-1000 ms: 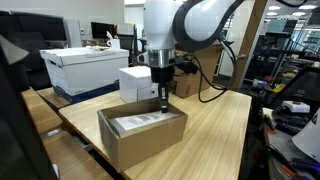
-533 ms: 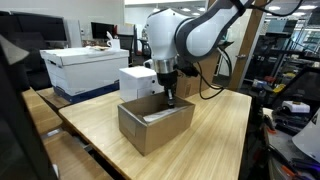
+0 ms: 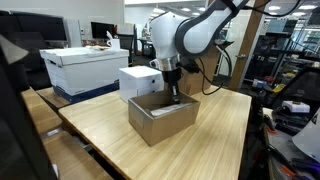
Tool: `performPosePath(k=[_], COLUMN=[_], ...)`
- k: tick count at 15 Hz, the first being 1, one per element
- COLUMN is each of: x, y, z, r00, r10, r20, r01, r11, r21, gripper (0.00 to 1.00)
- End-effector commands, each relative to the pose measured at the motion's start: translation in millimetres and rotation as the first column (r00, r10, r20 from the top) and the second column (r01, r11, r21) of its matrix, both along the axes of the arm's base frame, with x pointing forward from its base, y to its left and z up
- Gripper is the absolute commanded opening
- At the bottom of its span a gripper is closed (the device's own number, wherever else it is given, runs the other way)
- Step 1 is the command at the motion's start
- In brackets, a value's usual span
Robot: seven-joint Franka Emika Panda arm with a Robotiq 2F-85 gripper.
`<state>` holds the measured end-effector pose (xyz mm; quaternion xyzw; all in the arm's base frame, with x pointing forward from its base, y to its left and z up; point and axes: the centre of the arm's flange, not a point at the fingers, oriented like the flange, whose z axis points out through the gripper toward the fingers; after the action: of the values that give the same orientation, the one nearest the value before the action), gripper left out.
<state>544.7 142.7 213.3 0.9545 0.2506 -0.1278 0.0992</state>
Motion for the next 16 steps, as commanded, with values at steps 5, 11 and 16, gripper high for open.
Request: performPosePath(k=[5, 11, 16], x=[-3.8, -12.4, -16.6], y=[8.5, 2.8, -6.6], z=[48.5, 45.5, 26.8], r00=[0.977, 0.988, 1.000], r10=[-0.184, -0.139, 0.001], r20=[-0.110, -0.071, 0.018], r01=[0.201, 0.148, -0.001], r11=[0.963, 0.978, 1.000], r21=[0.178, 0.150, 0.006], gripper=[0.02, 0.02, 0.02])
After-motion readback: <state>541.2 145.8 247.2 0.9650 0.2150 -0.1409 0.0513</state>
